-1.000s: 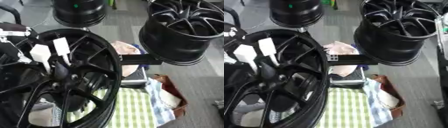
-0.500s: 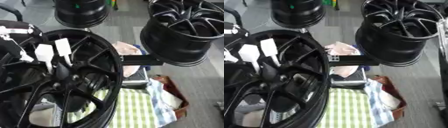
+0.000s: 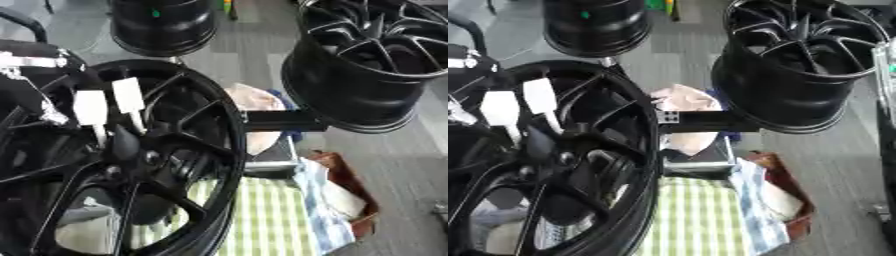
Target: Pull the pin out of the wheel hub.
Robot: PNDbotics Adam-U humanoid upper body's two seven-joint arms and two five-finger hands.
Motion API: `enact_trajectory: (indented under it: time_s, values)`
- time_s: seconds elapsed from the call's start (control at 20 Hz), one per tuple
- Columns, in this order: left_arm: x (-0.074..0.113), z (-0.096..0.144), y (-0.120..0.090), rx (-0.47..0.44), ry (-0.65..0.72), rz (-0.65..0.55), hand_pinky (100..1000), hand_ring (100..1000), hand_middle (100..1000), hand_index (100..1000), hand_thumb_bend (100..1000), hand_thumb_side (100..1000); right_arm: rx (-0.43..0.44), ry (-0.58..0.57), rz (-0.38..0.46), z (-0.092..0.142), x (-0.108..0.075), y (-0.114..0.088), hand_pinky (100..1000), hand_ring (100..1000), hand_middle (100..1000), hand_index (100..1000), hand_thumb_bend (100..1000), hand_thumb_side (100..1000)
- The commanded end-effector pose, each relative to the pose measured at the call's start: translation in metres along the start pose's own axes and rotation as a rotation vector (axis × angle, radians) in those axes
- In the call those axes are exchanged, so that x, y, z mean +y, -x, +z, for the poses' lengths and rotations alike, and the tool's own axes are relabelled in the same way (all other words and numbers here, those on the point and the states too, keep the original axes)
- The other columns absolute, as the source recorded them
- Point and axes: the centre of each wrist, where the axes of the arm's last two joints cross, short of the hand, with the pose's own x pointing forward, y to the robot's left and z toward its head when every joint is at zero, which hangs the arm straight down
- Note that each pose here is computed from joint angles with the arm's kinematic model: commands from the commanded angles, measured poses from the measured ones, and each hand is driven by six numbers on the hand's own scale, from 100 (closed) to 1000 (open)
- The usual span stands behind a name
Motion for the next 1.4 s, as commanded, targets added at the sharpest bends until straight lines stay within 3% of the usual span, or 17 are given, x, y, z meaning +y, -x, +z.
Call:
enact_trajectory:
  time_s: [0.05,0.5,1.05,1.4]
  values:
    - [0.0163,0.0096,-0.0012,-0.087,0.115,-0.136,838,818,713,866,603,480,-0.020,0.032,-0.016,-0.0103,-0.0052,-0.0064,735,775,691,807,100,674]
    - [0.0148,0.0100,-0.0009,-0.087,0.138,-0.168,846,828,728,873,606,417,-0.023,0.032,-0.019,-0.0081,-0.0065,-0.0057,735,775,691,806,100,667]
    - [0.0129,0.0078,-0.0029,-0.103,0.163,-0.194,847,830,728,866,619,570,-0.017,0.035,-0.017,-0.0055,-0.0098,-0.0023,735,775,690,806,100,671]
    - [0.0115,0.0070,-0.0045,-0.115,0.168,-0.205,839,809,703,847,615,536,-0.013,0.043,-0.021,-0.0052,-0.0128,-0.0014,734,775,689,805,100,671]
